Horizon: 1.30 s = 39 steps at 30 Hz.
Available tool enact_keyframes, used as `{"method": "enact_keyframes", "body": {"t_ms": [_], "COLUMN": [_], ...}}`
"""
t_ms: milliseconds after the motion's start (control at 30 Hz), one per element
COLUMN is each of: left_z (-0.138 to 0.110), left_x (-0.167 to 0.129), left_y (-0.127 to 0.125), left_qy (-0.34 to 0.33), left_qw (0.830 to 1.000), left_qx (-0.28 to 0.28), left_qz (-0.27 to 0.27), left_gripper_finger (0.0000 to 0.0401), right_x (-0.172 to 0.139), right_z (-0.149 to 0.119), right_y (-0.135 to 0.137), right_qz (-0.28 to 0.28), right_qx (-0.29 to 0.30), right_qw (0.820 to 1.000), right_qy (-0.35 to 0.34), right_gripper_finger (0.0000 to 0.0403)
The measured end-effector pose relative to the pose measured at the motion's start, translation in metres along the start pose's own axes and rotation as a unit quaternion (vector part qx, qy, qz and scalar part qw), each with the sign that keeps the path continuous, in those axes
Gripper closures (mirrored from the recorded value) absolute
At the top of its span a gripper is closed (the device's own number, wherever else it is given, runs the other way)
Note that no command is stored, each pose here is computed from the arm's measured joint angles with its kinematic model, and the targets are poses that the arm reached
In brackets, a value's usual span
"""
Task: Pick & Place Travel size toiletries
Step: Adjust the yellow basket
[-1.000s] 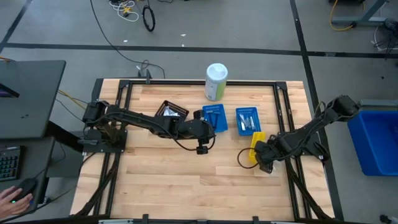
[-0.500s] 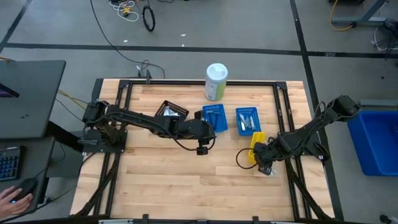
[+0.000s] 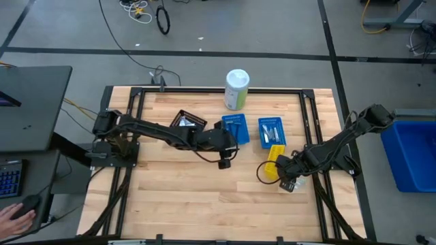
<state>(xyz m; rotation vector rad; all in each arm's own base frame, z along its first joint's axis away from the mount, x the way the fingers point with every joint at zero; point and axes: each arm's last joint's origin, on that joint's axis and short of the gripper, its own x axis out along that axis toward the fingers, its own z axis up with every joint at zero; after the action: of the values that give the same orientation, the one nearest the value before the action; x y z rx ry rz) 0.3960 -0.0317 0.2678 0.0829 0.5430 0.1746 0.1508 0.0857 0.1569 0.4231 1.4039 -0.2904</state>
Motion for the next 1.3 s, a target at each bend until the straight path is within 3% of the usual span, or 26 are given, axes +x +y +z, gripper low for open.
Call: {"method": "enact_keyframes", "body": {"t_ms": [233,467,600,800,1000,1300], "left_z": [-0.002,-0.028,-0.026,-0.031,-0.033,-0.043], "left_x": [0.037,0.084,0.1,0.129,0.152,0.16], "left_y": [-0.013,-0.024,-0.03,-0.039,-0.043,-0.045], "left_qy": [-0.089,-0.111,-0.156,-0.139,-0.111,-0.076], "left_qw": [0.994,0.99,0.98,0.978,0.984,0.984], "left_qx": [0.011,-0.014,-0.026,-0.029,-0.006,-0.037], "left_qz": [-0.061,-0.08,-0.117,-0.152,-0.136,-0.157], "left_gripper_finger": [0.0248,0.0248,0.0248,0.0248,0.0248,0.0248], "right_x": [-0.001,0.0,0.0,0.0,0.001,0.001], "right_z": [0.002,0.001,0.002,0.004,0.007,0.01], "right_y": [0.001,0.001,0.0,0.001,0.002,0.0], "right_qz": [-0.003,-0.006,-0.01,-0.007,0.0,0.006], "right_qx": [0.009,0.019,0.016,0.019,0.036,0.103], "right_qw": [1.0,1.0,1.0,1.0,0.999,0.994], "right_qy": [-0.01,-0.012,-0.019,-0.025,-0.03,-0.034], "right_gripper_finger": [0.0371,0.0371,0.0371,0.0371,0.0371,0.0371]}}
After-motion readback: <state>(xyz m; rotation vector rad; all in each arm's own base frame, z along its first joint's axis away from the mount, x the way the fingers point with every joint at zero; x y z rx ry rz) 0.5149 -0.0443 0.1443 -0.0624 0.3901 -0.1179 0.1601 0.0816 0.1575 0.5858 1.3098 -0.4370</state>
